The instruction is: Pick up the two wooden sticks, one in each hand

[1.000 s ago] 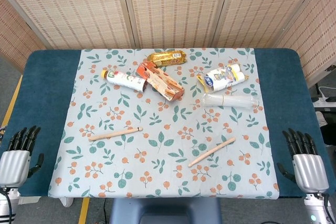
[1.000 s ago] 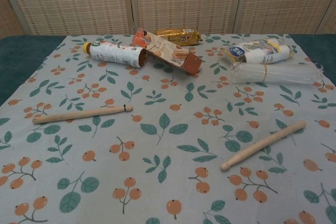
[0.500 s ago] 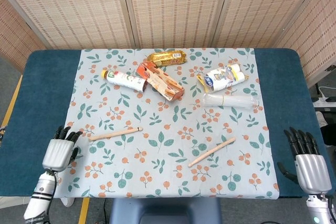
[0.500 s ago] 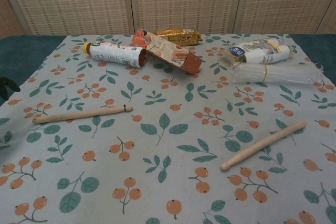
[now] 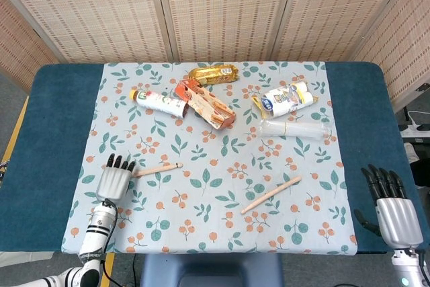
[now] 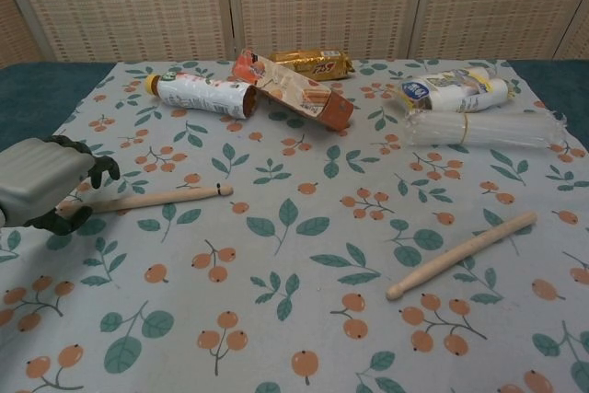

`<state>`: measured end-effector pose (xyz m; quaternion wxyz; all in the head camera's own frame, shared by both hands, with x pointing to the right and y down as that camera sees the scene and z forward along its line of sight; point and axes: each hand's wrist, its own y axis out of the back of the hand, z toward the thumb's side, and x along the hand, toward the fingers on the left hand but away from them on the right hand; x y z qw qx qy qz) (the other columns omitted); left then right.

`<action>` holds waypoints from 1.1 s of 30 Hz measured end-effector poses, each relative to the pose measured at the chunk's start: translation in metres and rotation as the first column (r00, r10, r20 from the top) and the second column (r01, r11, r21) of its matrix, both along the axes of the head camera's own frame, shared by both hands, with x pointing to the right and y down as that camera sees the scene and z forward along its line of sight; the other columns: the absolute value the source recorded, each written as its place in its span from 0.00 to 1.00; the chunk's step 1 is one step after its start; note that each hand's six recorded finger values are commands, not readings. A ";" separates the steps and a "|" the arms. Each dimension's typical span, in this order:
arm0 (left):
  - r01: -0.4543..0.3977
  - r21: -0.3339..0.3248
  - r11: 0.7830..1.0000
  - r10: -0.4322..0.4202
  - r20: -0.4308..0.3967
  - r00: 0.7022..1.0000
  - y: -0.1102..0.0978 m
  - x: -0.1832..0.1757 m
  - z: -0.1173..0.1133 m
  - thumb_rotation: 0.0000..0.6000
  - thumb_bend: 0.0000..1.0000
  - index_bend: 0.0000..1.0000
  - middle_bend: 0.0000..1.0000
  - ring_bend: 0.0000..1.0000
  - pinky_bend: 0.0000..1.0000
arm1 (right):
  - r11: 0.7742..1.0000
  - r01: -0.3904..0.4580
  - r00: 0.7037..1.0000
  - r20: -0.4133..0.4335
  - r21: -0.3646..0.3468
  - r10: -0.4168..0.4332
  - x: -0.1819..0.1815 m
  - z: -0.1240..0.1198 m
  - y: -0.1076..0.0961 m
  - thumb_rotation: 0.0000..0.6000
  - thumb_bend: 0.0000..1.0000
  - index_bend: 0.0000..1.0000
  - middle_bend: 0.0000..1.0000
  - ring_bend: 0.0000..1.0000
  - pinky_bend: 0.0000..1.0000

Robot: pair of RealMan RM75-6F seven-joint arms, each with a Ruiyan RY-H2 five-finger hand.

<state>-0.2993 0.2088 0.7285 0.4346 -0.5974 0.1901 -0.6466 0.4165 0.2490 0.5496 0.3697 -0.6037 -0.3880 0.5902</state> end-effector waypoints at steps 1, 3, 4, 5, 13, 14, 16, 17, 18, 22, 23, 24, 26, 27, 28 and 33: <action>-0.004 0.002 1.000 0.004 0.003 1.000 -0.001 0.001 0.001 1.00 0.48 0.27 0.32 0.16 0.15 | 1.000 -0.002 1.000 0.000 -0.002 0.002 0.000 0.000 0.000 1.00 0.20 0.00 0.02 0.00 0.00; -0.015 0.006 1.000 0.015 0.015 1.000 -0.001 0.003 0.004 1.00 0.48 0.29 0.32 0.16 0.15 | 1.000 -0.005 1.000 0.000 -0.004 0.005 0.001 0.000 0.000 1.00 0.20 0.00 0.02 0.00 0.00; -0.021 0.007 1.000 0.021 0.021 1.000 -0.001 0.003 0.006 1.00 0.48 0.30 0.32 0.16 0.15 | 1.000 -0.006 1.000 0.001 -0.004 0.006 0.001 0.000 0.000 1.00 0.20 0.00 0.02 0.00 0.00; -0.027 0.006 1.000 0.027 0.028 0.999 0.000 0.004 0.007 1.00 0.48 0.31 0.32 0.16 0.15 | 1.000 -0.007 1.000 0.001 -0.003 0.007 0.001 0.000 0.000 1.00 0.20 0.00 0.02 0.00 0.00; -0.063 -0.015 0.998 0.064 0.099 0.993 0.003 0.006 0.018 1.00 0.48 0.36 0.38 0.18 0.15 | 1.000 -0.009 1.000 0.004 0.001 0.009 0.001 -0.002 0.000 1.00 0.20 0.00 0.02 0.00 0.00; -0.068 -0.018 0.998 0.070 0.113 0.991 0.004 0.006 0.019 1.00 0.48 0.37 0.40 0.19 0.15 | 1.000 -0.009 1.000 0.004 0.000 0.009 0.001 -0.002 0.000 1.00 0.20 0.00 0.02 0.00 0.00; -0.082 -0.022 0.996 0.085 0.149 0.985 0.003 0.005 0.021 1.00 0.48 0.40 0.43 0.21 0.15 | 1.000 -0.010 1.000 0.004 0.002 0.010 0.001 -0.001 0.000 1.00 0.20 0.00 0.02 0.00 0.00; -0.088 -0.023 0.996 0.091 0.163 0.982 0.003 0.004 0.022 1.00 0.48 0.42 0.45 0.21 0.15 | 1.000 -0.011 1.000 0.004 0.002 0.011 0.001 -0.001 0.000 1.00 0.20 0.00 0.02 0.00 0.00; -0.091 -0.025 0.996 0.094 0.177 0.980 0.003 0.003 0.024 1.00 0.48 0.43 0.46 0.22 0.15 | 1.000 -0.012 1.000 0.003 0.002 0.012 0.001 -0.001 0.000 1.00 0.20 0.00 0.02 0.00 0.00; -0.100 -0.028 0.995 0.104 0.205 0.973 0.003 0.001 0.029 1.00 0.48 0.46 0.50 0.24 0.15 | 1.000 -0.016 1.000 -0.007 0.002 0.016 0.002 -0.001 -0.001 1.00 0.21 0.00 0.02 0.00 0.00; -0.104 -0.029 0.994 0.107 0.211 0.972 0.003 0.000 0.029 1.00 0.48 0.47 0.51 0.25 0.15 | 1.000 -0.018 1.000 -0.007 0.003 0.018 0.002 -0.001 -0.001 1.00 0.21 0.00 0.02 0.00 0.00; -0.108 -0.031 0.994 0.112 0.216 0.970 0.003 0.000 0.031 1.00 0.48 0.49 0.53 0.26 0.15 | 1.000 -0.019 1.000 -0.006 0.004 0.019 0.002 -0.001 -0.001 1.00 0.21 0.00 0.02 0.00 0.00; -0.112 -0.030 0.993 0.116 0.218 0.969 0.002 0.001 0.031 1.00 0.48 0.52 0.57 0.29 0.15 | 1.000 -0.020 1.000 -0.006 0.004 0.020 0.002 -0.001 -0.001 1.00 0.21 0.00 0.02 0.00 0.00; -0.115 -0.026 0.993 0.118 0.217 0.969 0.002 0.001 0.031 1.00 0.48 0.54 0.59 0.31 0.15 | 1.000 -0.020 1.000 -0.005 0.004 0.020 0.002 -0.001 -0.001 1.00 0.21 0.00 0.02 0.00 0.00; -0.117 -0.023 0.993 0.119 0.214 0.969 0.002 0.001 0.030 1.00 0.49 0.56 0.61 0.32 0.15 | 1.000 -0.019 1.000 -0.005 0.002 0.019 0.002 -0.001 0.000 1.00 0.21 0.00 0.02 0.00 0.00; -0.137 0.013 0.991 0.132 0.190 0.973 0.000 0.004 0.027 1.00 0.53 0.65 0.70 0.39 0.16 | 1.000 -0.014 1.000 -0.006 -0.005 0.014 0.000 0.001 0.001 1.00 0.21 0.00 0.02 0.00 0.00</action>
